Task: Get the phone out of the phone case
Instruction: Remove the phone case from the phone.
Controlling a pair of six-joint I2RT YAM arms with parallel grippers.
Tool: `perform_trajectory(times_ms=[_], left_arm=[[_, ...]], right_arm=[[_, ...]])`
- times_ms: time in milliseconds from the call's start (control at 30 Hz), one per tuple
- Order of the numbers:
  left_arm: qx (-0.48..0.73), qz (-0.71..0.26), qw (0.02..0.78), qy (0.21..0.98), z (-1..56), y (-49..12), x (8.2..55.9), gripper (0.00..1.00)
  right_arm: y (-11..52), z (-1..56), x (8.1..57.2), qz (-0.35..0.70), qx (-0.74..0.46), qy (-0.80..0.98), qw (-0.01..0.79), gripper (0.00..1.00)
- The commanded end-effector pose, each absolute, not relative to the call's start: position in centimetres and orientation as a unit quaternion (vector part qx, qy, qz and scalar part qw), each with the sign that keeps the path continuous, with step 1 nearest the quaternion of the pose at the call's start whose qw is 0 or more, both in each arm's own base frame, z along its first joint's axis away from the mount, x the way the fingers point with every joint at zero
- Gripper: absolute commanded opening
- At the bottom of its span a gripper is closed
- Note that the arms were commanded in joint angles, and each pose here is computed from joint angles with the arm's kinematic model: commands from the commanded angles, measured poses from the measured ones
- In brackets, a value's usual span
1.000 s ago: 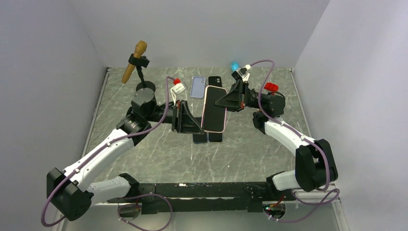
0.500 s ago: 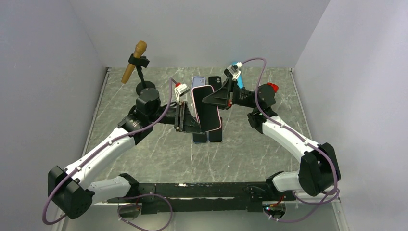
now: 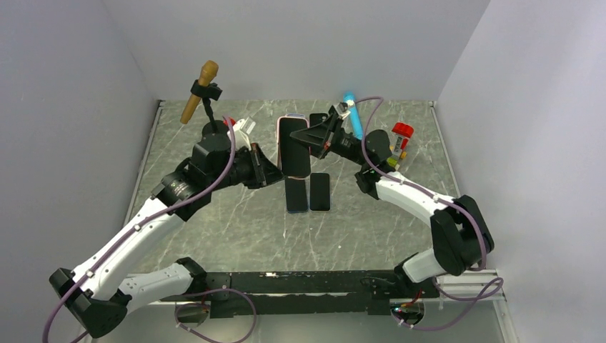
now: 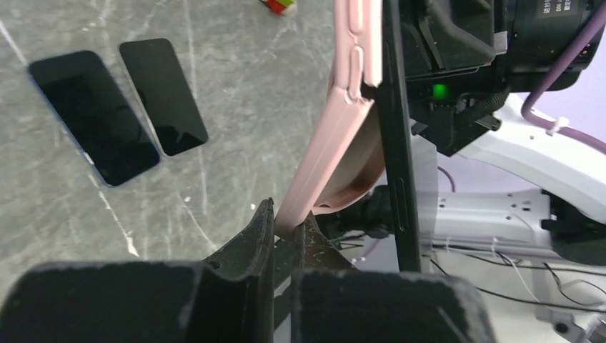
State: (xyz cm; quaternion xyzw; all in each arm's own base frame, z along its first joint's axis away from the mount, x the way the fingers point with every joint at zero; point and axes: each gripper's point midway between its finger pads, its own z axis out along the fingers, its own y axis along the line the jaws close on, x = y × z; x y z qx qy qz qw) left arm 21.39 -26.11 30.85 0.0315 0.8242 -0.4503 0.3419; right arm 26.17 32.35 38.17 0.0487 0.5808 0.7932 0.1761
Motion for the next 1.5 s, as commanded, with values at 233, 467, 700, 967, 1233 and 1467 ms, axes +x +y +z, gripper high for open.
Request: perform_trajectory(times_ms=[233, 467, 700, 967, 1233, 1467], left_arm=[[0.010, -0.329, 0.389, 0.860, 26.2, -21.7, 24.6, 0.08], [0.036, -0.402, 0.333, 0.852, 28.3, -23.0, 21.2, 0.64], [0.012, -0.488, 0.382, 0.785, 32.6, -21.9, 19.3, 0.84], [0.101, -0.634, 0.291, 0.709, 37.1, -26.5, 16.9, 0.79], [0.069, -0.714, 0.163, 0.678, 36.4, -28.7, 16.7, 0.71], [0.063, -0.733, 0.140, 0.662, 36.5, -29.5, 16.9, 0.71]], right_arm=[[31.6, 44.0, 20.3, 0.813, -0.068, 0.566, 0.116, 0.00], [30.4, 38.1, 24.0, 0.705, -0.066, 0.684, 0.176, 0.00], [28.2, 35.6, 26.2, 0.658, -0.054, 0.724, 0.198, 0.00], [28.4, 35.2, 27.3, 0.652, -0.046, 0.728, 0.204, 0.00], [28.4, 36.0, 28.4, 0.664, -0.009, 0.712, 0.228, 0.00], [28.4, 35.9, 28.6, 0.668, -0.002, 0.706, 0.233, 0.00]])
